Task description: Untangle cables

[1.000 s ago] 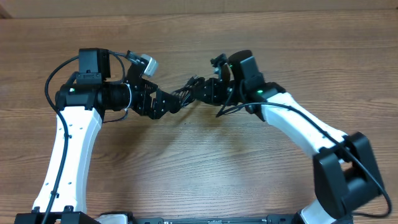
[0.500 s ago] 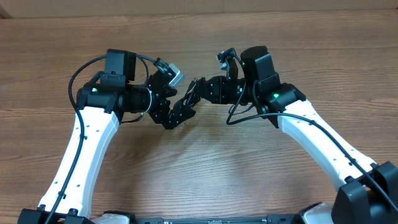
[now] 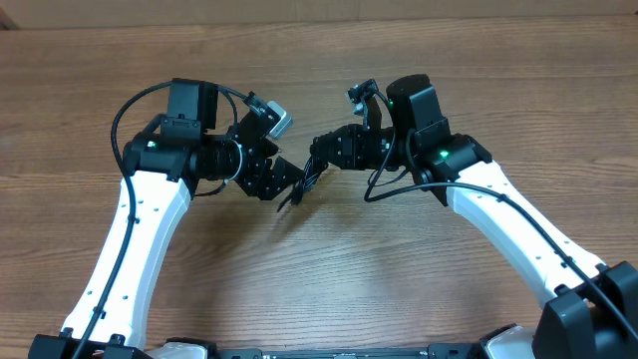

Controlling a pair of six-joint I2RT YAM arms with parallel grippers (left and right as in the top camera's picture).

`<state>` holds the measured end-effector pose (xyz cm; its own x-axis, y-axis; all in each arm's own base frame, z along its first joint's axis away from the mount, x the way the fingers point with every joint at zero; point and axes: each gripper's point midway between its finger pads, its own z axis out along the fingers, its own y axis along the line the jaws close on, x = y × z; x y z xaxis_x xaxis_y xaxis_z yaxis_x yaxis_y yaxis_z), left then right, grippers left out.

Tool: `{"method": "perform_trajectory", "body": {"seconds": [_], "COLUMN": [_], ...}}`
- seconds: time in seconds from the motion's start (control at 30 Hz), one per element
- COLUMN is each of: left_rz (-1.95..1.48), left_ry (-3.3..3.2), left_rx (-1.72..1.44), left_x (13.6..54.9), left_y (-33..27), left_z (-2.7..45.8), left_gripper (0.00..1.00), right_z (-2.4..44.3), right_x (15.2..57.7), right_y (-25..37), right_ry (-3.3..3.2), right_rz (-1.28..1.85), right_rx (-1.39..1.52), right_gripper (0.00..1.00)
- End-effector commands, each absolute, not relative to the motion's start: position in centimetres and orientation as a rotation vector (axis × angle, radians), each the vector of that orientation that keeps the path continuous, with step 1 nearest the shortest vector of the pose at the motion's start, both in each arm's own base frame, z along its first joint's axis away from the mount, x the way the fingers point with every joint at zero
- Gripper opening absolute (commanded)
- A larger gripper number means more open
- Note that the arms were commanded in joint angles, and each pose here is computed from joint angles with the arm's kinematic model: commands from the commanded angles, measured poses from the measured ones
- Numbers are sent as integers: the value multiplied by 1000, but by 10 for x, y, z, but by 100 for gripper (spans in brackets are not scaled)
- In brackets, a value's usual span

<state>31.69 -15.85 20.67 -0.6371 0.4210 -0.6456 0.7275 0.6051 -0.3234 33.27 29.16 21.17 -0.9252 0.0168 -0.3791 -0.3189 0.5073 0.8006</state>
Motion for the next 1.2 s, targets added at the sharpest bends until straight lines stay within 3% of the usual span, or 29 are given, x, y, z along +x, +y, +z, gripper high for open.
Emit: {"method": "perform_trajectory", "body": {"seconds": [0.0,0.6,0.8,1.07,1.17], "left_rz": [-861,-974,-964,-976,-984], "left_ry": [2294,2283,2275,2341,2358], "left_rx": [914,935,962,940,932], "left_x": [313,298,299,307,309], "left_y": [-166,-179,-185,-185,-185], "left_z": [210,215,213,192,186], "left_gripper": [76,71,52,5,4], "right_z": [245,263,265,266,266], "right_x": [325,322,320,319,319], "right_y": [293,296,298,298,298], "right_ry": [2309,2239,2230,2226,2226], "right_rz": [1427,1471,1489,1493,1493], "right_rx": [-334,-388,-402,-407,-407], "right_gripper": [4,4,4,4,4]}}
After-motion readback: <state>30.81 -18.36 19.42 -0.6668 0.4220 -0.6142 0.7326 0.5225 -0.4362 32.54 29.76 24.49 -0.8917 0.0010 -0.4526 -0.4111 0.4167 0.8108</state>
